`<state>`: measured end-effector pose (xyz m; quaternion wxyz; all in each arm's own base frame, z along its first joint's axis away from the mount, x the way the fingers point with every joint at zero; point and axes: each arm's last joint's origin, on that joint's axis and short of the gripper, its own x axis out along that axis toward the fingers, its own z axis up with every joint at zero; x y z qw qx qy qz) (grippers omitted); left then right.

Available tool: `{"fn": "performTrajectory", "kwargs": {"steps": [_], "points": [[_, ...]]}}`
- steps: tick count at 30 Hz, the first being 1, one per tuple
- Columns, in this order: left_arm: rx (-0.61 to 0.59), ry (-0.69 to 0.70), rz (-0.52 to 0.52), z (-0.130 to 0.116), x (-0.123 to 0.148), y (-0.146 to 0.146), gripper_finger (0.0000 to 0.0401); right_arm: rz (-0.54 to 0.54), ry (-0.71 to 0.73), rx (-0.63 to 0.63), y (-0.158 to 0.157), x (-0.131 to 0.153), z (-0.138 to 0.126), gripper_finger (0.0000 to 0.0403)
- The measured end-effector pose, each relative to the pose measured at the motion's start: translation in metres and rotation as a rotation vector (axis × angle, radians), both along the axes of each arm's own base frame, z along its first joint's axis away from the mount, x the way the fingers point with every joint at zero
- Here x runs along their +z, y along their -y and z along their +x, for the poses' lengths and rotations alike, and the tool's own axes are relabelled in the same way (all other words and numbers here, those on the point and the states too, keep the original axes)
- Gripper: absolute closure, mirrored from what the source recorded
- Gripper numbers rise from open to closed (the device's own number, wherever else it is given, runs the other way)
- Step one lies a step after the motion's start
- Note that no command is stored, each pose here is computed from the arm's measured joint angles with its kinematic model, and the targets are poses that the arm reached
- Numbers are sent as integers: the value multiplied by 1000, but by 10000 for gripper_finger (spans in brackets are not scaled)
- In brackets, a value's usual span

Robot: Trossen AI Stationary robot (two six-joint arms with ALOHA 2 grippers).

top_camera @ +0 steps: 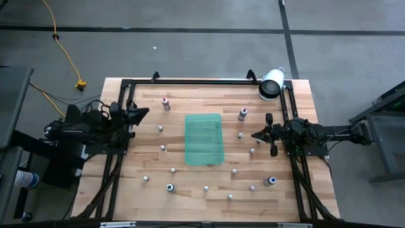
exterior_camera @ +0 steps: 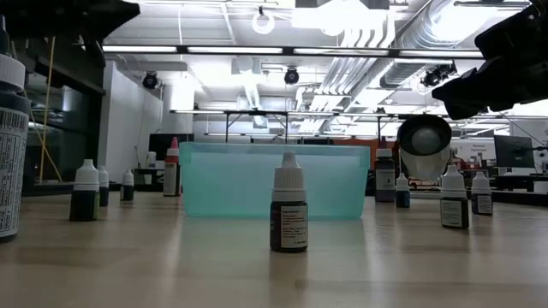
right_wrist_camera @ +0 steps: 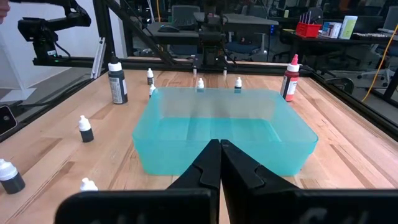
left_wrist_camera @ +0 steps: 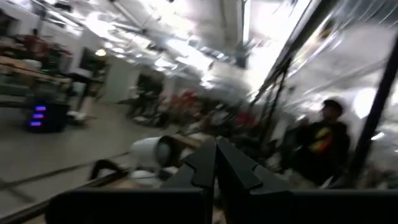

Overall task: Pick & Place food coloring
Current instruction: Put the big pink food coloring bottle into the green bin

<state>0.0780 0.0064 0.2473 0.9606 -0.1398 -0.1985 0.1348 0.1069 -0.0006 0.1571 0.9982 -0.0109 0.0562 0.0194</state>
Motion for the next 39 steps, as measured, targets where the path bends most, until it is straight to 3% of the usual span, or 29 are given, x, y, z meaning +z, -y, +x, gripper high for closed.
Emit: {"fn": "performTrajectory", "kwargs": {"steps": [11,17,26,32,39], "points": [[291,-272,102,-8,101,-7,261,0,0,1,0,0,0,402],[348,-473,124,0,157,-8,211,0,0,1,0,0,0,402],[334,-764,213,24,231,-7,206,0,0,1,0,0,0,402],[335,-823,250,22,275,-7,206,0,0,1,0,0,0,402],[370,-909,322,21,301,-8,206,0,0,1,0,0,0,402]]}}
